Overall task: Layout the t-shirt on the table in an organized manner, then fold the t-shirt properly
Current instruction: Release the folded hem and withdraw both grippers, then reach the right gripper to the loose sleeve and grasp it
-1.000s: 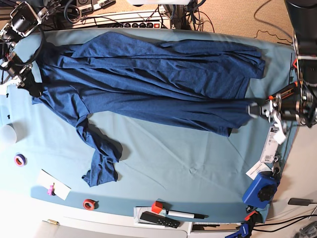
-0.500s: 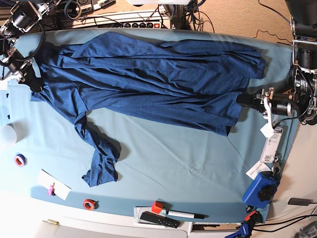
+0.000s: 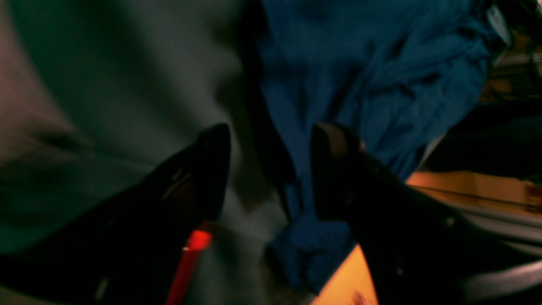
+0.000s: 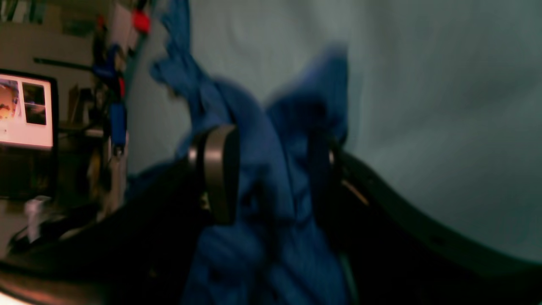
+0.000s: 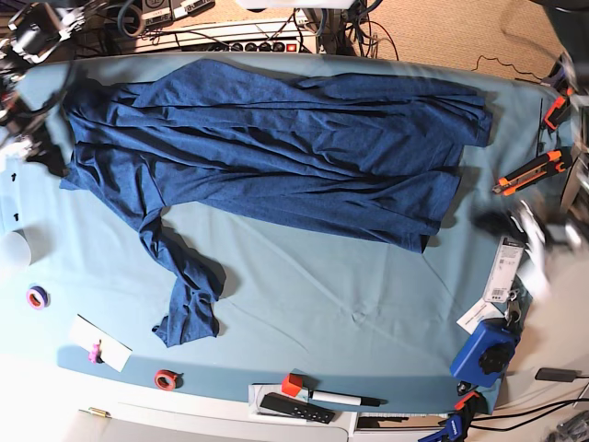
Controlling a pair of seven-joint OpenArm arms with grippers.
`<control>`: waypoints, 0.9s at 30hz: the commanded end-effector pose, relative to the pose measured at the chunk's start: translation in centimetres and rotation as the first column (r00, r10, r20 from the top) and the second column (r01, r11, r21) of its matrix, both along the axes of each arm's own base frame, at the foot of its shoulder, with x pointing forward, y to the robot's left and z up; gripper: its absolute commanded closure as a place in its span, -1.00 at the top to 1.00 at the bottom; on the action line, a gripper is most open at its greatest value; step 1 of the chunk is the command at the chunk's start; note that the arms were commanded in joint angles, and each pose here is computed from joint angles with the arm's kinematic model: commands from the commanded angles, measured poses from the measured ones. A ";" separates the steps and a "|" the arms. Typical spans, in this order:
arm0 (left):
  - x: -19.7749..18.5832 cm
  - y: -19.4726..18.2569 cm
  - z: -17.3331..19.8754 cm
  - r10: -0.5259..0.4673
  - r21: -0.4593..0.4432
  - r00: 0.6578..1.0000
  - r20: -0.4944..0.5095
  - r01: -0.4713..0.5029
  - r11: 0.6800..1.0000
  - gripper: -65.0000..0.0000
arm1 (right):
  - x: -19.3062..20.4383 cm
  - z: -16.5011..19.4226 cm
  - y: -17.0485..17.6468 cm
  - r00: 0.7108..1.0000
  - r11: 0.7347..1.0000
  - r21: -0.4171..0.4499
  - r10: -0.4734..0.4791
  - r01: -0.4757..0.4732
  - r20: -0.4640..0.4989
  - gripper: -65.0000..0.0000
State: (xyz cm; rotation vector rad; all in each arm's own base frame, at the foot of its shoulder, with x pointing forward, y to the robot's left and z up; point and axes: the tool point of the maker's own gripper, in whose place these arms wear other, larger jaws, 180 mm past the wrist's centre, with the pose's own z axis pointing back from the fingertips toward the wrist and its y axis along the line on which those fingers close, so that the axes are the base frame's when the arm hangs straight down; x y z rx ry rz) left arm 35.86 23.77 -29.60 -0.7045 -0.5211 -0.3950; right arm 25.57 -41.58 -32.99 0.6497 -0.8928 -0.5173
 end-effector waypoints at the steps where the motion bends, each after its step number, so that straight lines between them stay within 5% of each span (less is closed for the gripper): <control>1: 1.5 0.9 2.9 0.013 0.000 0.997 0.075 -0.013 1.000 -0.02 | 1.2 3.0 -1.5 0.997 0.999 -0.041 -0.011 0.014 0.077 -0.19; 8: 4.3 1.4 7.6 0.017 0.007 0.981 0.193 -0.019 1.000 -0.02 | 5.8 7.5 -1.0 0.971 1.000 -0.028 -0.002 0.009 0.238 -0.19; 12: 5.2 0.8 8.5 0.041 -0.036 0.970 0.238 -0.034 0.999 -0.02 | 9.7 6.9 2.1 0.975 0.996 -0.061 0.074 -0.063 0.211 -0.19; 15: 5.5 0.5 8.7 0.049 -0.053 0.967 0.251 -0.037 0.998 -0.02 | 13.5 5.9 4.2 0.977 0.985 -0.162 0.095 -0.064 0.190 -0.19; 22: 5.6 0.8 8.4 0.054 -0.029 0.966 0.251 -0.048 0.998 -0.02 | 21.5 5.4 12.7 0.951 0.895 -0.410 0.260 -0.172 0.169 -0.19; 27: 5.6 1.1 8.2 0.054 -0.008 0.968 0.246 -0.053 0.999 -0.02 | 24.7 5.2 16.3 0.951 0.828 -0.542 0.268 -0.146 0.152 -0.19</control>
